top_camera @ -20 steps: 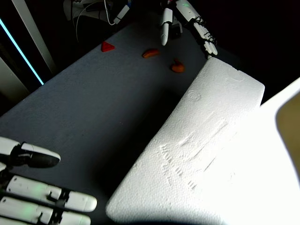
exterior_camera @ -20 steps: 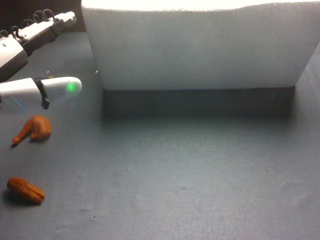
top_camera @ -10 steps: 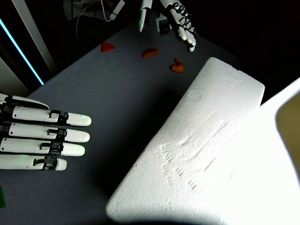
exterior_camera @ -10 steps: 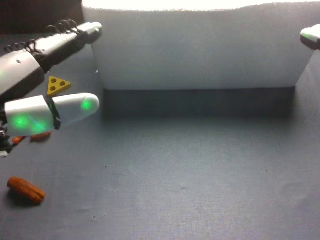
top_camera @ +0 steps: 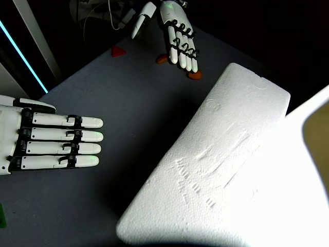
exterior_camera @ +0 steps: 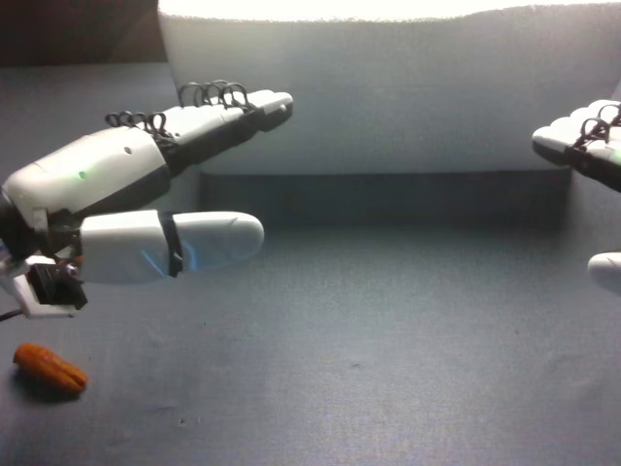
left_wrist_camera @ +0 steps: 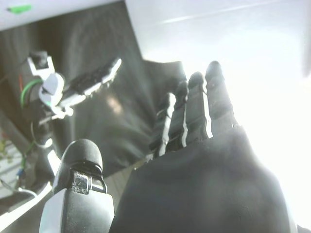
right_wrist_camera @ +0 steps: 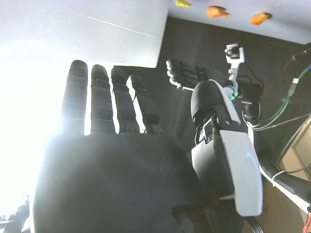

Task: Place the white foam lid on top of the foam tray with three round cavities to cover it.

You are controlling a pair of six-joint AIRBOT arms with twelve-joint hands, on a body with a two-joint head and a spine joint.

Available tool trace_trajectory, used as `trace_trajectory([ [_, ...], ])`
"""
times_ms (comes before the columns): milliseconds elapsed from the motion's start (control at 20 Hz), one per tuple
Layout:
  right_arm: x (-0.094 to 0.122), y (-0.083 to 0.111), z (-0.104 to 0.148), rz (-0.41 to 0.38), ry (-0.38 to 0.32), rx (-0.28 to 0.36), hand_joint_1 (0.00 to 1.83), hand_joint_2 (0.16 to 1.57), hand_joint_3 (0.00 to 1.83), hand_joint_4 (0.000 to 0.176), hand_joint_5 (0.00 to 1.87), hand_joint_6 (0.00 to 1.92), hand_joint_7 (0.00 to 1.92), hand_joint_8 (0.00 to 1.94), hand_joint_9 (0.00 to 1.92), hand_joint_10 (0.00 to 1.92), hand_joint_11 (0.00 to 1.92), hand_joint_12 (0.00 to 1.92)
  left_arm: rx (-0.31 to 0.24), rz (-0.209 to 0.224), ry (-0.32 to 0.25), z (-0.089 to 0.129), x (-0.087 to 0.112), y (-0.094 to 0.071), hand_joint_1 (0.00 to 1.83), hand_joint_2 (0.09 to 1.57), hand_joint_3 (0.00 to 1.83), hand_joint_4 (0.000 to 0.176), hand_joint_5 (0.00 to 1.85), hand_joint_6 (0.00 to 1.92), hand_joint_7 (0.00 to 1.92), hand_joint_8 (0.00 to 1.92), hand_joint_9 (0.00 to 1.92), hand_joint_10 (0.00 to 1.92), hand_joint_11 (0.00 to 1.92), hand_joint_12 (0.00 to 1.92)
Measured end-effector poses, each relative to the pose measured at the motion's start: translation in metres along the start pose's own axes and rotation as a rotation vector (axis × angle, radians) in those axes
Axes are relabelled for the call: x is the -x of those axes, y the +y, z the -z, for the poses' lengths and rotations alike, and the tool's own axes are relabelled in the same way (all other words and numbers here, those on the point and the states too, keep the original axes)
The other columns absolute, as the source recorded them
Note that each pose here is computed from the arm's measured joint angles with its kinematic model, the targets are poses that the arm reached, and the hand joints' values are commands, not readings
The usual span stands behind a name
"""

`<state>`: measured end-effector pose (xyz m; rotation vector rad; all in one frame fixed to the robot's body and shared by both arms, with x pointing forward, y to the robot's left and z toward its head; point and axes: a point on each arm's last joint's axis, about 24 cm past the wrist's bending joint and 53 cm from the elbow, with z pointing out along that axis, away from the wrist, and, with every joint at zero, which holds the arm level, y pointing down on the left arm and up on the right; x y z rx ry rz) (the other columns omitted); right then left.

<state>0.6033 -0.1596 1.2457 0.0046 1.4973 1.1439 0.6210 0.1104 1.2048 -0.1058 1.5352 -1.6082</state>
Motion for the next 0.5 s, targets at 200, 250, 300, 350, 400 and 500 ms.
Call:
trace_trajectory([
  [200, -0.0067, 0.0002, -0.0020, -0.010, 0.016, 0.003, 0.11, 1.32, 0.00, 0.000, 0.00, 0.00, 0.00, 0.00, 0.00, 0.00, 0.00, 0.00, -0.006, 0.003, 0.009, -0.0029, -0.0021, -0.0011, 0.07, 1.24, 0.00, 0.014, 0.00, 0.00, 0.00, 0.00, 0.00, 0.00, 0.00, 0.00],
  [250, -0.0064, 0.0013, -0.0022, -0.013, 0.016, 0.007, 0.12, 1.33, 0.00, 0.000, 0.00, 0.00, 0.00, 0.00, 0.00, 0.00, 0.00, 0.00, -0.004, 0.001, 0.004, -0.0028, 0.0007, -0.0004, 0.07, 1.24, 0.00, 0.025, 0.00, 0.00, 0.00, 0.00, 0.00, 0.00, 0.00, 0.00],
  [300, -0.0062, 0.0019, -0.0028, -0.015, 0.015, 0.012, 0.12, 1.32, 0.00, 0.000, 0.00, 0.00, 0.00, 0.00, 0.00, 0.00, 0.00, 0.00, -0.001, 0.005, 0.003, -0.0024, 0.0026, 0.0009, 0.12, 1.25, 0.00, 0.043, 0.00, 0.00, 0.00, 0.00, 0.00, 0.00, 0.00, 0.00],
  [350, -0.0069, 0.0017, -0.0031, -0.018, 0.017, 0.013, 0.11, 1.32, 0.00, 0.000, 0.00, 0.00, 0.00, 0.00, 0.00, 0.00, 0.00, 0.00, 0.003, 0.003, 0.003, -0.0023, 0.0029, 0.0020, 0.11, 1.26, 0.01, 0.051, 0.00, 0.00, 0.00, 0.00, 0.00, 0.00, 0.00, 0.00],
  [400, -0.0077, 0.0015, -0.0032, -0.018, 0.020, 0.012, 0.11, 1.32, 0.00, 0.000, 0.00, 0.00, 0.00, 0.00, 0.00, 0.00, 0.00, 0.00, 0.002, 0.005, 0.002, -0.0025, 0.0031, 0.0016, 0.10, 1.26, 0.01, 0.063, 0.00, 0.00, 0.00, 0.00, 0.00, 0.00, 0.00, 0.00],
  [500, -0.0088, 0.0035, -0.0044, -0.021, 0.020, 0.019, 0.15, 1.33, 0.00, 0.000, 0.00, 0.00, 0.00, 0.00, 0.00, 0.00, 0.00, 0.00, -0.007, 0.003, 0.009, -0.0017, 0.0012, -0.0029, 0.10, 1.27, 0.01, 0.059, 0.00, 0.00, 0.00, 0.00, 0.00, 0.00, 0.00, 0.00],
])
